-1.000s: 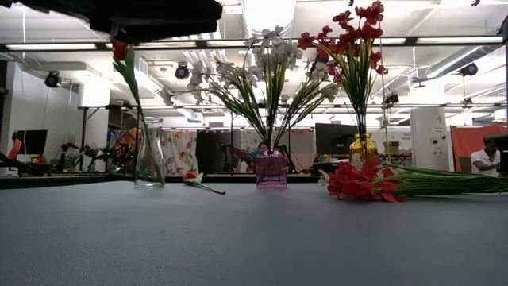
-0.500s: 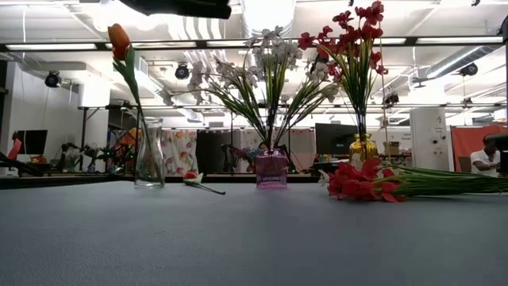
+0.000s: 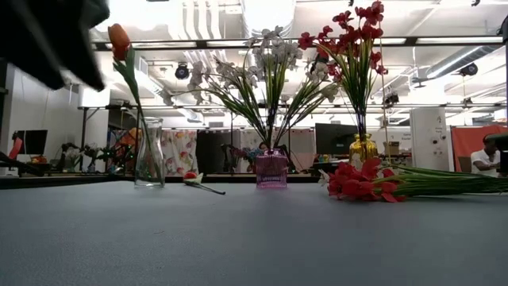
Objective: Sort flowers into vase by color
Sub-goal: Put the orange tulip into the transparent vase
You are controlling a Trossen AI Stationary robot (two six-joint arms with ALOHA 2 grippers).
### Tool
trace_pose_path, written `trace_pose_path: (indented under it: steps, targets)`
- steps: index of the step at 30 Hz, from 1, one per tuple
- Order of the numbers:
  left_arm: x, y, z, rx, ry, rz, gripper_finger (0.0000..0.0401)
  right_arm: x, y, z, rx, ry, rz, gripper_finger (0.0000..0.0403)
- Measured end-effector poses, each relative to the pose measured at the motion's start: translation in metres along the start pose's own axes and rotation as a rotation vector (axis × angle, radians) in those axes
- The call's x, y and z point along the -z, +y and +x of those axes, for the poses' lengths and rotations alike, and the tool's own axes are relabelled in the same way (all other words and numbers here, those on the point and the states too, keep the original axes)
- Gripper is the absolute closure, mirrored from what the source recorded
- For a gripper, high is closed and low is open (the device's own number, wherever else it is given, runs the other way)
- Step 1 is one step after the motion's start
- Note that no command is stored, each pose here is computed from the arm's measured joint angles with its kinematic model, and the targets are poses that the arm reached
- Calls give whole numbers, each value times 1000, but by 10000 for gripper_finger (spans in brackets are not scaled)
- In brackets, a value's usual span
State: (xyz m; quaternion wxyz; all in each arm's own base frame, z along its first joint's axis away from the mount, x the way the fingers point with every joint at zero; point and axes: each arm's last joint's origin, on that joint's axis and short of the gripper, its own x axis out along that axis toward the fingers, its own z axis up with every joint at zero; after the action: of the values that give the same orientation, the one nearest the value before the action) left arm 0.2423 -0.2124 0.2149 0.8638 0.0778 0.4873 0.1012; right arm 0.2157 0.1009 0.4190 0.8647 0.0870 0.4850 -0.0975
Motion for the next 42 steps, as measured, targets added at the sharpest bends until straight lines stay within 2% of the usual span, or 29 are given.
trace_pose_path:
  steps: [5,10,19,22,27,33,37,42]
  targets:
    - [13,-1,-11,-12,57,-34,174,16,10,18,31,63,10,78]
    - [22,9,-17,-93,117,-72,174,23,17,40,49,63,17,78]
    - [24,13,-17,-227,-21,8,174,26,32,96,115,-207,-85,78]
    - [25,13,-20,-229,-48,0,174,27,35,120,86,-293,-114,77]
    - [26,12,-26,-241,-101,-15,174,24,37,154,-9,-518,-124,78]
    - [44,8,-23,-279,-204,-92,174,19,18,184,-52,-759,-47,78]
    - [66,10,-11,-290,-201,-165,174,13,6,207,-1,-786,-33,78]
    - [86,16,0,-318,-199,-230,174,0,-5,240,87,-735,-15,78]
